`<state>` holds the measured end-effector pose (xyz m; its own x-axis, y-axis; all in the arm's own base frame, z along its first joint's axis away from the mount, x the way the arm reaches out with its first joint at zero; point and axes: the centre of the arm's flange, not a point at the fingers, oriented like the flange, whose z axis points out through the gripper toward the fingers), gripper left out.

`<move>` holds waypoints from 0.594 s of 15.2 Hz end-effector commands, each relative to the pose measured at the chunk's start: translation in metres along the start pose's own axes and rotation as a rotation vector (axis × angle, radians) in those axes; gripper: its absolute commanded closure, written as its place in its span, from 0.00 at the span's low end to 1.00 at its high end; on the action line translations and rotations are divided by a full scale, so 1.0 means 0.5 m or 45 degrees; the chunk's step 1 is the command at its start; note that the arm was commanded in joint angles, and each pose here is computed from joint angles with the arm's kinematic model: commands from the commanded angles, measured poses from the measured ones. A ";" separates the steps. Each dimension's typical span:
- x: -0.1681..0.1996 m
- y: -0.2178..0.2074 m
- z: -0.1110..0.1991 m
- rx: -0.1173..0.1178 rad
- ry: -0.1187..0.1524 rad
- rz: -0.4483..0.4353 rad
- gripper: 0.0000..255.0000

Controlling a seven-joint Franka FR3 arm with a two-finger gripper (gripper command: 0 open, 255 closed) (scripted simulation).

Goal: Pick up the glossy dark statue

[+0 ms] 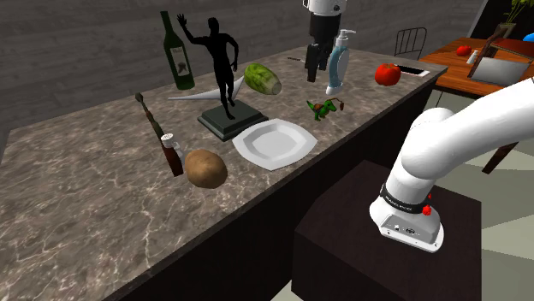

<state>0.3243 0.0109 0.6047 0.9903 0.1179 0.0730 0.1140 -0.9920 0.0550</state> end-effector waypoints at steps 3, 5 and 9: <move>0.042 -0.008 -0.017 0.006 0.030 -0.028 0.00; 0.083 -0.016 -0.035 0.011 0.059 -0.056 0.00; 0.164 -0.036 -0.074 0.023 0.119 -0.111 0.00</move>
<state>0.3926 0.0361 0.6427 0.9694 0.1951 0.1493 0.1899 -0.9806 0.0481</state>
